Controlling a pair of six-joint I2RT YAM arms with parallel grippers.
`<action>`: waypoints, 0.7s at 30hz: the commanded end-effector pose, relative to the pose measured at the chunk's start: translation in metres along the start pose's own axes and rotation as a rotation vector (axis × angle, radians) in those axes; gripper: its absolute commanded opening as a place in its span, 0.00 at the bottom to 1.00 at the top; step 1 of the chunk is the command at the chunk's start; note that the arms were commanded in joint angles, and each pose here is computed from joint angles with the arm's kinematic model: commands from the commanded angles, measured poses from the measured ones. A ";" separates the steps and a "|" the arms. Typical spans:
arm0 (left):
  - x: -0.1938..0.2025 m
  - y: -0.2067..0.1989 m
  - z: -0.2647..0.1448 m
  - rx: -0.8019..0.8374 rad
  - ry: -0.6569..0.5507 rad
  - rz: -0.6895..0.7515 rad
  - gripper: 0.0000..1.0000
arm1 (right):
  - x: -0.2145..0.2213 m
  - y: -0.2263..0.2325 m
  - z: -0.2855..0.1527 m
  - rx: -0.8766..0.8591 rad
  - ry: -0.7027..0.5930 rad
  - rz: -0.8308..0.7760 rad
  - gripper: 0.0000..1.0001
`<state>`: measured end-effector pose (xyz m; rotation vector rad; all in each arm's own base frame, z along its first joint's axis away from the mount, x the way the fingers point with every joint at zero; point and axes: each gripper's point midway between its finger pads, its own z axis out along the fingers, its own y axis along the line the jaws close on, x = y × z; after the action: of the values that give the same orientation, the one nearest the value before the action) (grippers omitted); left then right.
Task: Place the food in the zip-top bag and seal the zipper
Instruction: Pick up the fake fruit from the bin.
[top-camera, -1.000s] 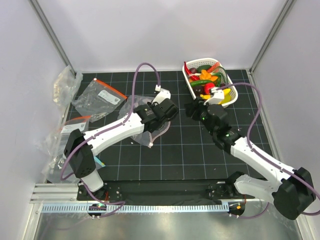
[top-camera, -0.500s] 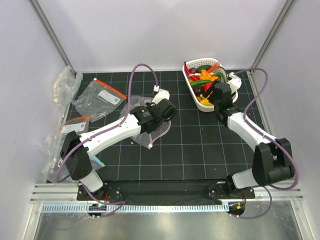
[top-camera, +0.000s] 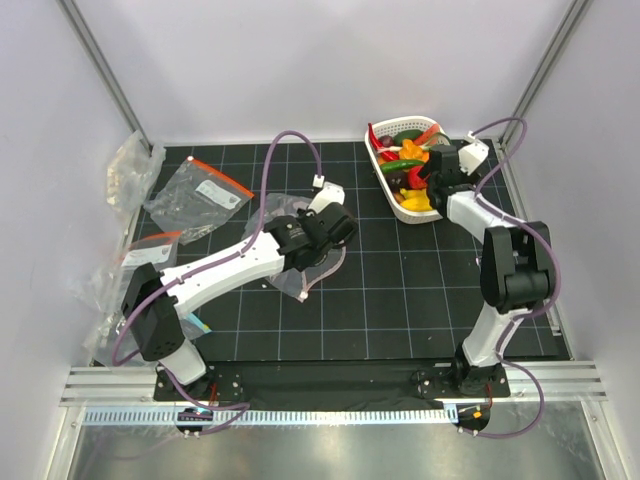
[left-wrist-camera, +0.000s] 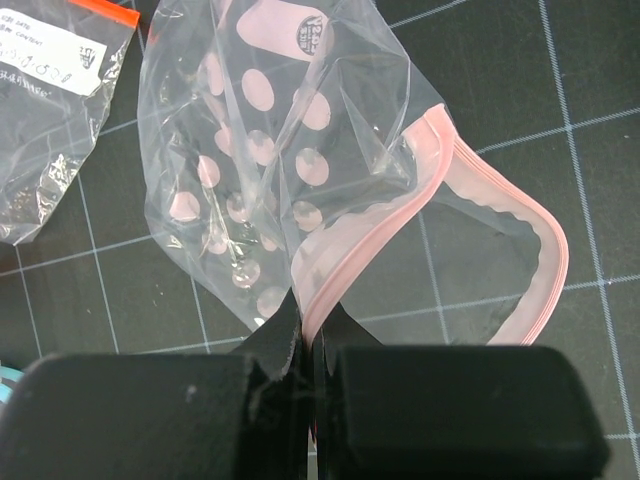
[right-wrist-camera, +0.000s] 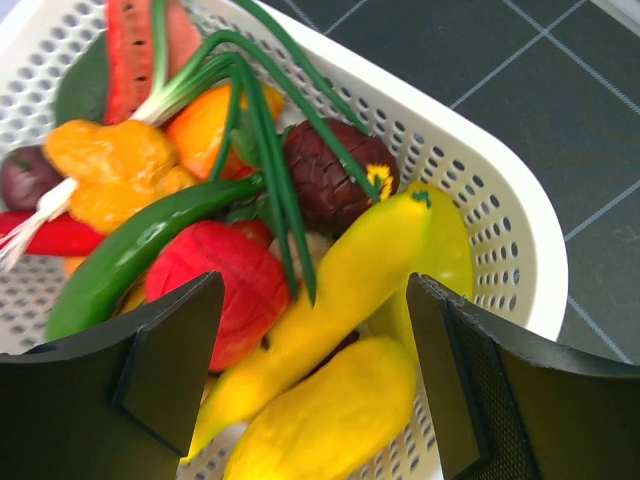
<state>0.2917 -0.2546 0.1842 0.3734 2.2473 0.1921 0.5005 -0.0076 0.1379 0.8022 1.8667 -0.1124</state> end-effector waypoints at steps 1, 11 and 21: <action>-0.016 0.007 -0.014 -0.019 -0.056 -0.028 0.00 | -0.033 -0.006 0.017 0.097 -0.103 0.033 0.82; -0.015 0.009 -0.017 -0.019 -0.058 -0.032 0.00 | -0.012 -0.021 0.047 0.144 -0.082 0.067 0.70; -0.014 0.010 -0.017 -0.026 -0.055 -0.025 0.00 | -0.080 -0.022 0.001 0.121 -0.250 0.100 0.29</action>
<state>0.2877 -0.2531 0.1849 0.3808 2.2391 0.2196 0.5090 -0.0496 0.1251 0.9043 1.7996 -0.2549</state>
